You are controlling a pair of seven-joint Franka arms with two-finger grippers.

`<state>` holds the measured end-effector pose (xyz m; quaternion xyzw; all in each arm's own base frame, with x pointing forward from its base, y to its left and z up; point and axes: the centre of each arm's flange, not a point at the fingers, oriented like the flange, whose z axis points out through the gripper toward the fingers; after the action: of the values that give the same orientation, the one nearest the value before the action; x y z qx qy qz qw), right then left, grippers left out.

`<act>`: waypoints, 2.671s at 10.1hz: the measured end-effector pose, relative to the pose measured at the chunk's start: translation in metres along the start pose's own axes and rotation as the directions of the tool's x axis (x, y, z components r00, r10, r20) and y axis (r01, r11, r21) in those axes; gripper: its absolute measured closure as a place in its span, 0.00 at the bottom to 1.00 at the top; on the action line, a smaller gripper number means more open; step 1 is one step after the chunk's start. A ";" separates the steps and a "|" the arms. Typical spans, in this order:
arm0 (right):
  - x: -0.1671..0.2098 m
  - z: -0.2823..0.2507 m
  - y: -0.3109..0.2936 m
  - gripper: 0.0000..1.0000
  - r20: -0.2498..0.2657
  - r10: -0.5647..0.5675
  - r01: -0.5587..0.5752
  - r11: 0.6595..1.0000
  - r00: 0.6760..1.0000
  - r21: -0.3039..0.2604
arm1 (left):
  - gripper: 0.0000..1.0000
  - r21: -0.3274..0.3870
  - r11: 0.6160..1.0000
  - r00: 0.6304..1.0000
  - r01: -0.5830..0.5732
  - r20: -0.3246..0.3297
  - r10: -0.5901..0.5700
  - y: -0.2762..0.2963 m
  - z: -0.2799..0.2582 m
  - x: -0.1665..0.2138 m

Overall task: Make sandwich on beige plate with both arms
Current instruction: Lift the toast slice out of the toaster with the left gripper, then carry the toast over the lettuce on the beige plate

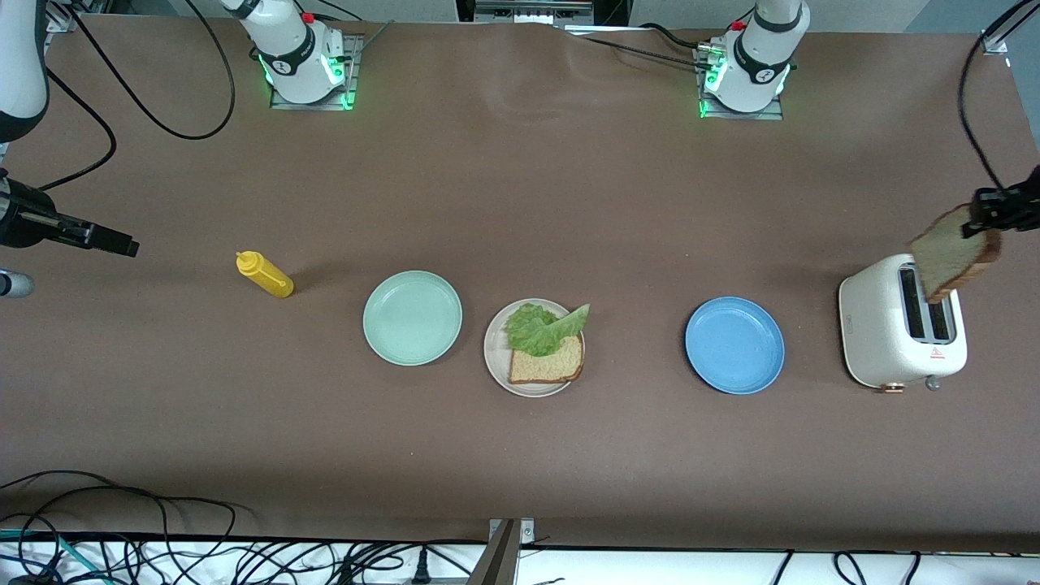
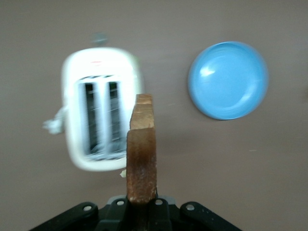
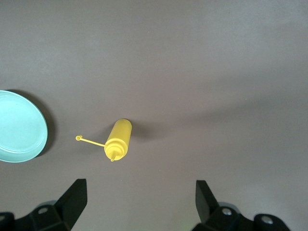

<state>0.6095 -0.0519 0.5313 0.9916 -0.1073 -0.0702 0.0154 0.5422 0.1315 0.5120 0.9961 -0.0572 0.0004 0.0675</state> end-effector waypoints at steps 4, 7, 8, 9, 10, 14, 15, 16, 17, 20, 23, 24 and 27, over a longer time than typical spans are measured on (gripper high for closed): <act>0.000 0.000 0.000 0.00 0.000 0.000 0.000 1.000 1.000 0.000 | 0.91 -0.210 0.973 0.993 -0.094 0.057 0.108 0.100 0.071 0.041; 0.000 0.000 -0.003 0.00 0.000 -0.005 0.005 1.000 1.000 0.000 | 0.91 -0.429 0.903 0.996 -0.012 0.076 0.049 0.169 0.146 0.072; 0.000 0.000 -0.004 0.00 -0.002 -0.008 0.008 1.000 1.000 -0.009 | 0.91 -0.488 0.873 0.997 0.027 0.072 0.010 0.189 0.168 0.081; 0.000 0.000 -0.005 0.00 -0.004 -0.012 0.012 1.000 1.000 -0.018 | 0.91 -0.545 0.836 0.996 0.065 0.080 -0.026 0.212 0.188 0.088; 0.000 -0.001 -0.007 0.00 -0.009 -0.015 0.015 1.000 1.000 -0.019 | 0.91 -0.610 0.785 0.993 0.112 0.101 -0.063 0.236 0.207 0.092; 0.000 -0.001 -0.009 0.00 -0.016 -0.019 0.019 1.000 1.000 -0.018 | 0.91 -0.728 0.662 0.984 0.179 0.119 -0.135 0.333 0.261 0.112; 0.000 -0.001 -0.010 0.00 -0.016 -0.019 0.019 1.000 1.000 -0.018 | 0.91 -0.741 0.646 0.982 0.186 0.118 -0.148 0.349 0.268 0.116; 0.000 -0.001 -0.010 0.00 -0.016 -0.019 0.019 1.000 1.000 -0.018 | 0.91 -0.743 0.642 0.980 0.189 0.106 -0.166 0.364 0.277 0.121; 0.000 -0.001 -0.010 0.00 -0.017 -0.019 0.019 1.000 1.000 -0.018 | 0.91 -0.738 0.649 0.980 0.187 0.094 -0.176 0.379 0.289 0.123; 0.000 -0.001 -0.010 0.00 -0.017 -0.019 0.019 1.000 1.000 -0.018 | 0.91 -0.703 0.681 0.974 0.203 0.072 -0.216 0.411 0.342 0.127; 0.000 -0.001 -0.010 0.00 -0.017 -0.019 0.018 1.000 1.000 -0.018 | 0.91 -0.695 0.686 0.970 0.218 0.075 -0.232 0.411 0.365 0.132; 0.000 -0.001 -0.010 0.00 -0.017 -0.019 0.018 1.000 1.000 -0.018 | 0.91 -0.692 0.688 0.969 0.221 0.075 -0.236 0.407 0.366 0.133; 0.000 -0.001 -0.009 0.00 -0.017 -0.019 0.018 1.000 1.000 -0.018 | 0.53 -0.652 0.712 0.956 0.259 0.069 -0.285 0.364 0.383 0.139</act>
<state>0.6121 -0.0428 0.5322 0.9930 -0.0974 -0.0628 0.0247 0.6366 -0.2938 0.1827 0.9063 0.0945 -0.0115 0.4117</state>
